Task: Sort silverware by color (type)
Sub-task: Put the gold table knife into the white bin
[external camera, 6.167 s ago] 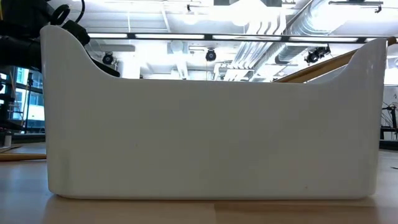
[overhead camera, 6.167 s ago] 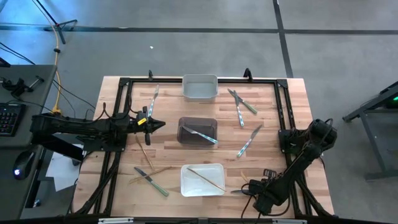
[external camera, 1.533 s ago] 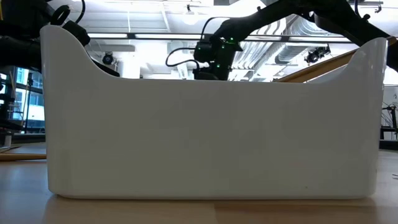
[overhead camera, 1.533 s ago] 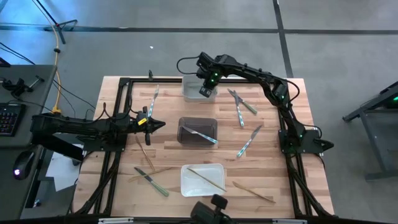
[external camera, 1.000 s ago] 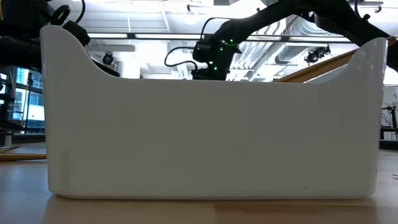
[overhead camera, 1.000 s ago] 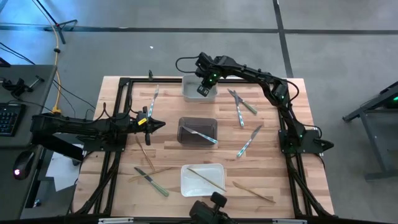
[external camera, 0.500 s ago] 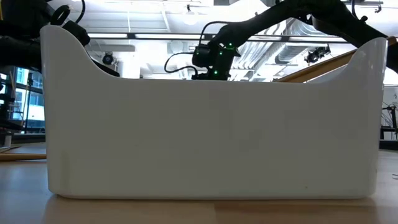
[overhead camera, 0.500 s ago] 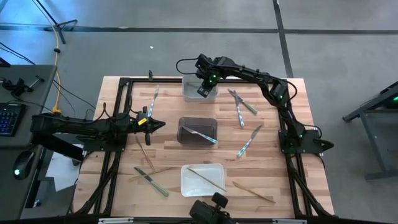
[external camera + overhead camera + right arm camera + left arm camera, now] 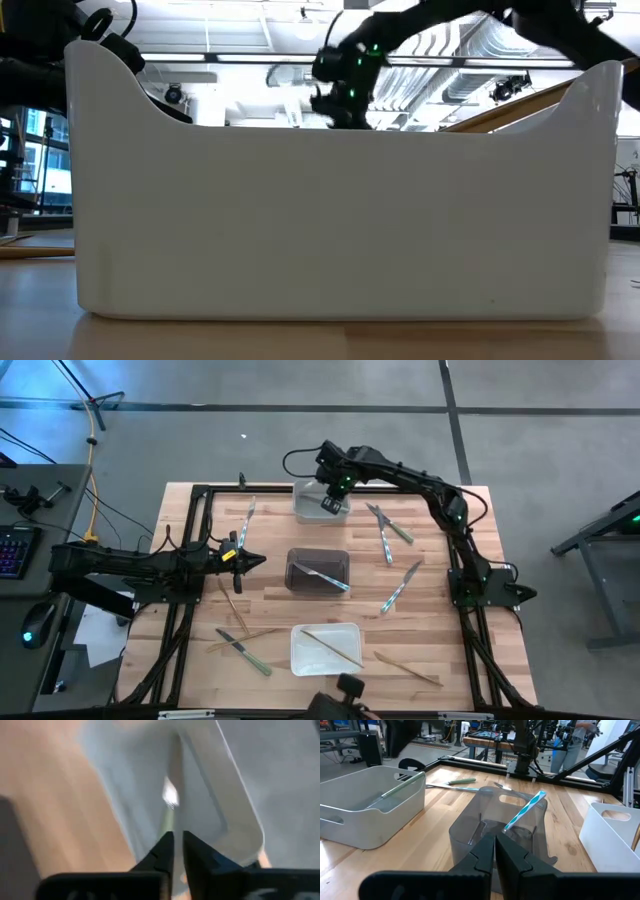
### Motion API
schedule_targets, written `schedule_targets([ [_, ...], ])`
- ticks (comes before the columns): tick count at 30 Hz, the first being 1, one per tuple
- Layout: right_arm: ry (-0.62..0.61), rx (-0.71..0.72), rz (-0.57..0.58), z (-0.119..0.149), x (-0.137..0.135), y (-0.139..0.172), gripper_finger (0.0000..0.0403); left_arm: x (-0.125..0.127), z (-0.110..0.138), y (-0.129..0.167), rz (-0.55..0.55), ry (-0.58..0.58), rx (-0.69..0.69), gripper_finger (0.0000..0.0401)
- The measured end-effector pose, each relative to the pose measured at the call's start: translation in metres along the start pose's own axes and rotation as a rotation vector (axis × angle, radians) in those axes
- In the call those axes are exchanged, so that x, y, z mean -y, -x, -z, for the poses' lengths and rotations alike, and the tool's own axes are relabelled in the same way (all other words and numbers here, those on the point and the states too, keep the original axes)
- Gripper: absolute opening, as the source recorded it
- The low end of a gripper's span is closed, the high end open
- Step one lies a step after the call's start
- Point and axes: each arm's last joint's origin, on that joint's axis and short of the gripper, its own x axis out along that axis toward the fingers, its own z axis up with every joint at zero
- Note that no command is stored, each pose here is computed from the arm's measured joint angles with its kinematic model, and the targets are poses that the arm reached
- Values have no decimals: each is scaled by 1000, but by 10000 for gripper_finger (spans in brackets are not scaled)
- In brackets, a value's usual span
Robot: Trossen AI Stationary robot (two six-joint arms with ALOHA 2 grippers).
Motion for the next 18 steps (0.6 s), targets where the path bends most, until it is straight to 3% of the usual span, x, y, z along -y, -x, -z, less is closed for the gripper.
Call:
schedule_targets([
  [9, 107, 311, -37, 10, -30, -1, 2, 0, 0, 0, 0, 0, 0, 10],
  [18, 85, 650, -110, 89, -72, 26, 0, 0, 0, 0, -3, 0, 0, 10],
])
